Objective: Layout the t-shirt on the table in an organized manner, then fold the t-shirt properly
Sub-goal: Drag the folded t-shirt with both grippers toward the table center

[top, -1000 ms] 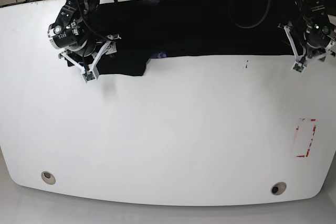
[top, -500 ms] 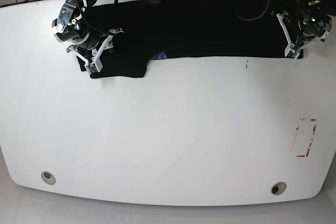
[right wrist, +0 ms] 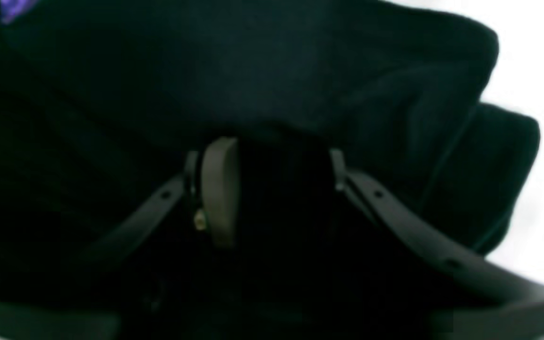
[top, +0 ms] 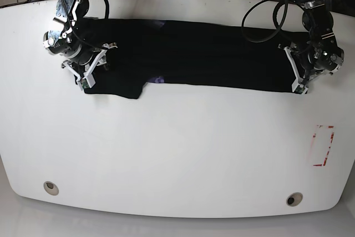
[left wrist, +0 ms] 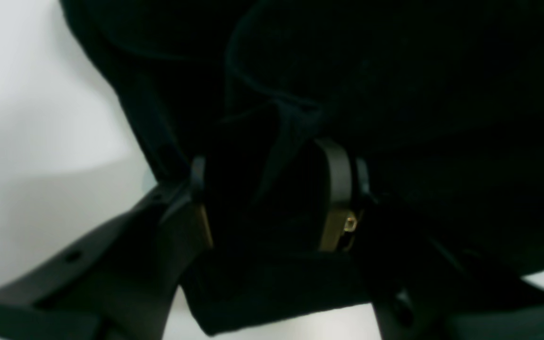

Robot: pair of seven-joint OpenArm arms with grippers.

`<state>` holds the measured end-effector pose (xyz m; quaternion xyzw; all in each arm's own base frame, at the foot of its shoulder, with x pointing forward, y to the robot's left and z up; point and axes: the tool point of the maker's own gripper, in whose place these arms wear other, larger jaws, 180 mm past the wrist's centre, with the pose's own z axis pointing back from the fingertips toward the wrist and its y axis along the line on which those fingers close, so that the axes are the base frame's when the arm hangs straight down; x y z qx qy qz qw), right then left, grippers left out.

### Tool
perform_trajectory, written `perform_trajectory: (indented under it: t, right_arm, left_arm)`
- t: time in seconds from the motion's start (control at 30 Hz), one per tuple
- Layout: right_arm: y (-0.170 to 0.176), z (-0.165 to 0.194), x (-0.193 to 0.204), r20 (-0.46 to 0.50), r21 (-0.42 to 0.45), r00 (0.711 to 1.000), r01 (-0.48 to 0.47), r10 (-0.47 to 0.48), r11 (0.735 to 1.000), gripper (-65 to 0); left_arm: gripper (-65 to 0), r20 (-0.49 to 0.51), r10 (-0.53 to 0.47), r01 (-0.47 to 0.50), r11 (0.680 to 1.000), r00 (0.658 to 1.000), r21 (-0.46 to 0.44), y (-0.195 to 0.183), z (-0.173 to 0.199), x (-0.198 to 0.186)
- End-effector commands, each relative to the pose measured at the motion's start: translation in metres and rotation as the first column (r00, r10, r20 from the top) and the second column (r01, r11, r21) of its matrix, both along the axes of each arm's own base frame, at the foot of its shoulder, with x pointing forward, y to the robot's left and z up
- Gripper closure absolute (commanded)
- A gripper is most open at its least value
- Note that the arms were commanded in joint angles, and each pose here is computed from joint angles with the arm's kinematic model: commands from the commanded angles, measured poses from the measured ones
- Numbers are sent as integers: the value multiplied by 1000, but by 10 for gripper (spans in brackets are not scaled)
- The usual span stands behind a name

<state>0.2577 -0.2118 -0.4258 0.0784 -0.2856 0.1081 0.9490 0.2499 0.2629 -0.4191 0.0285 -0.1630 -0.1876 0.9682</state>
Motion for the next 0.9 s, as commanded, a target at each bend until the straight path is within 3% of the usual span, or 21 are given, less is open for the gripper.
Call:
perform_trajectory:
  t: [0.0,0.13,0.33,0.5,0.87]
  right_arm:
    - [-19,5,-2,-42,-94,999,6,-9,996,-239]
    - [-22,28,12,5,-139,1000,0,1,990,-263]
    - [-21,74,36,110,-207,994,1,22,978,-488]
    - [-20,80,54,134,-185,991,14,11,983,-621]
    - [-28,34,74,65,-60,997,33,-29,998,-575]
  left_arm:
    - [-247,-47,-2,3,1000,999,17,2,-5,-10]
    - [-247,-35,-5,6,1000,999,18,2,-2,-7]
    - [-247,20,-20,19,999,1000,42,1,14,2]
    - [-247,40,-26,24,998,999,50,0,20,5]
    - [-247,81,-35,29,997,996,67,0,32,11]
